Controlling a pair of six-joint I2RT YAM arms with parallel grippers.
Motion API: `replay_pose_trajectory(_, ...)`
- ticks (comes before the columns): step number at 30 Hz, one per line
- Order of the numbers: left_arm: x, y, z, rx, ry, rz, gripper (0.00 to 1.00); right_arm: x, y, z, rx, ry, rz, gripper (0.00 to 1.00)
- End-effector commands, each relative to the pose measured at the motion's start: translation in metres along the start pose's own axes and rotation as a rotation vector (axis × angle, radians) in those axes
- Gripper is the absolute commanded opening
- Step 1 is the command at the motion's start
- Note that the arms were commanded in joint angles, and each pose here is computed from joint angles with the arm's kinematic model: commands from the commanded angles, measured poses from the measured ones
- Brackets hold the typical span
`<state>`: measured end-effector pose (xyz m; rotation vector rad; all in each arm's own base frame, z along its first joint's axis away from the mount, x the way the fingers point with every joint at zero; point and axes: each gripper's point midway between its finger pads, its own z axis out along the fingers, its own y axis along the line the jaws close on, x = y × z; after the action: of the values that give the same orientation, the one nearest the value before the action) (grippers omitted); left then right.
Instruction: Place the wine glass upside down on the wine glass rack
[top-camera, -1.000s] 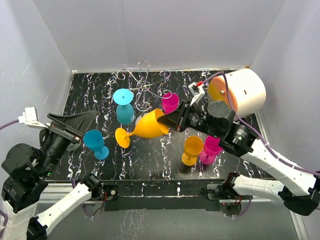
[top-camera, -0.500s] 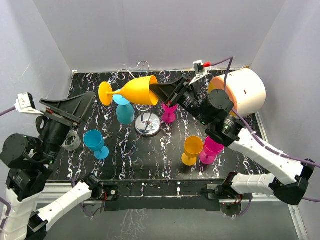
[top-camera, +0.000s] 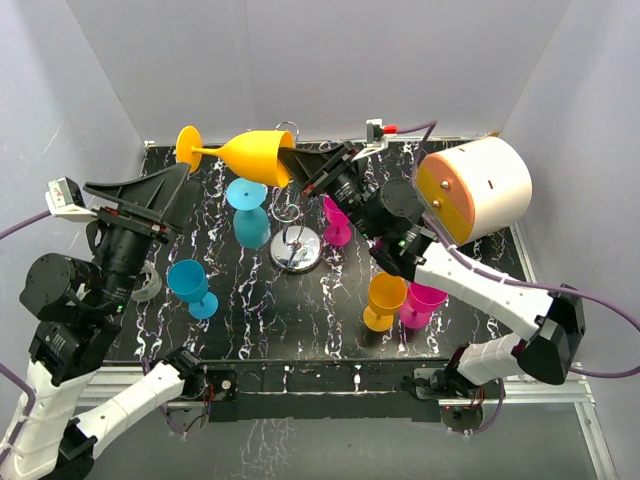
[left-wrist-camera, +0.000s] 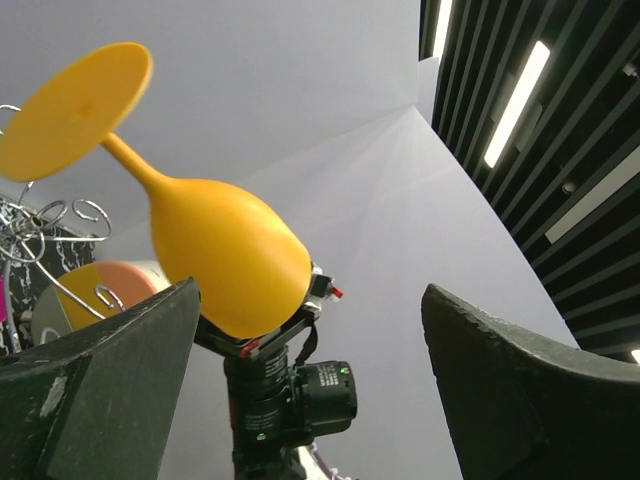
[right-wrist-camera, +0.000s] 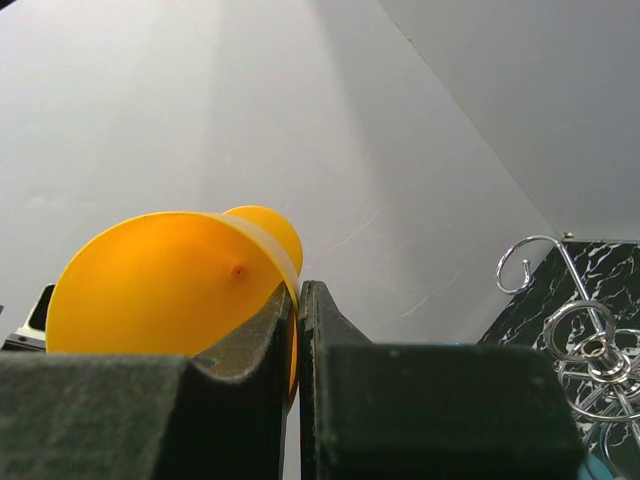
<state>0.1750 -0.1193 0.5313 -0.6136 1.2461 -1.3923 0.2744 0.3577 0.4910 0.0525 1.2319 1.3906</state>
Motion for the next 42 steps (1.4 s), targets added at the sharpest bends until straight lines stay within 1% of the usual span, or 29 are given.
replay_pose_trajectory(1, -0.007, -0.014, 0.018, 0.048, -0.056, -0.028, 0.91, -0.045, 0.053, 0.009, -0.174, -0.151, 0.073, 0.0)
replay_pose_trajectory(4, -0.008, -0.015, 0.025, 0.066, -0.079, -0.033, 0.89, -0.043, 0.059, 0.013, -0.202, -0.148, 0.09, 0.0)
replay_pose_trajectory(8, -0.008, -0.007, 0.035, 0.045, -0.107, -0.053, 0.78, -0.041, 0.062, 0.013, -0.216, -0.14, 0.102, 0.0)
replay_pose_trajectory(10, -0.012, 0.003, 0.038, -0.004, -0.137, -0.049, 0.74, -0.041, 0.062, 0.013, -0.216, -0.14, 0.101, 0.0)
replay_pose_trajectory(13, -0.02, 0.021, 0.043, -0.101, -0.191, -0.065, 0.73, -0.037, 0.064, 0.014, -0.224, -0.131, 0.086, 0.0)
replay_pose_trajectory(16, -0.024, 0.019, 0.048, -0.076, -0.228, -0.067, 0.72, -0.033, 0.064, 0.015, -0.226, -0.119, 0.079, 0.0)
replay_pose_trajectory(20, -0.029, 0.016, 0.054, -0.06, -0.264, -0.052, 0.64, -0.029, 0.064, 0.014, -0.233, -0.104, 0.078, 0.0)
replay_pose_trajectory(21, -0.03, 0.016, 0.056, -0.059, -0.27, -0.054, 0.61, -0.028, 0.065, 0.013, -0.237, -0.098, 0.078, 0.0)
replay_pose_trajectory(22, -0.031, 0.013, 0.057, -0.047, -0.277, -0.055, 0.54, -0.026, 0.066, 0.012, -0.241, -0.09, 0.081, 0.0)
replay_pose_trajectory(25, -0.034, 0.011, 0.059, -0.03, -0.294, -0.055, 0.39, -0.02, 0.065, 0.01, -0.247, -0.062, 0.101, 0.0)
replay_pose_trajectory(28, -0.036, 0.013, 0.059, -0.034, -0.313, -0.062, 0.29, -0.014, 0.067, 0.006, -0.262, -0.033, 0.119, 0.0)
replay_pose_trajectory(32, -0.034, 0.016, 0.062, -0.026, -0.319, -0.072, 0.21, -0.009, 0.069, -0.001, -0.278, -0.004, 0.135, 0.0)
replay_pose_trajectory(36, -0.036, 0.014, 0.064, -0.016, -0.329, -0.069, 0.17, -0.005, 0.07, -0.009, -0.291, 0.019, 0.158, 0.0)
replay_pose_trajectory(38, -0.037, 0.012, 0.064, -0.005, -0.337, -0.071, 0.12, -0.004, 0.07, -0.012, -0.296, 0.028, 0.161, 0.0)
replay_pose_trajectory(40, -0.038, 0.011, 0.064, 0.006, -0.343, -0.07, 0.01, -0.001, 0.068, -0.016, -0.294, 0.037, 0.167, 0.0)
replay_pose_trajectory(42, -0.038, 0.012, 0.064, 0.007, -0.344, -0.071, 0.0, -0.001, 0.068, -0.02, -0.29, 0.043, 0.174, 0.0)
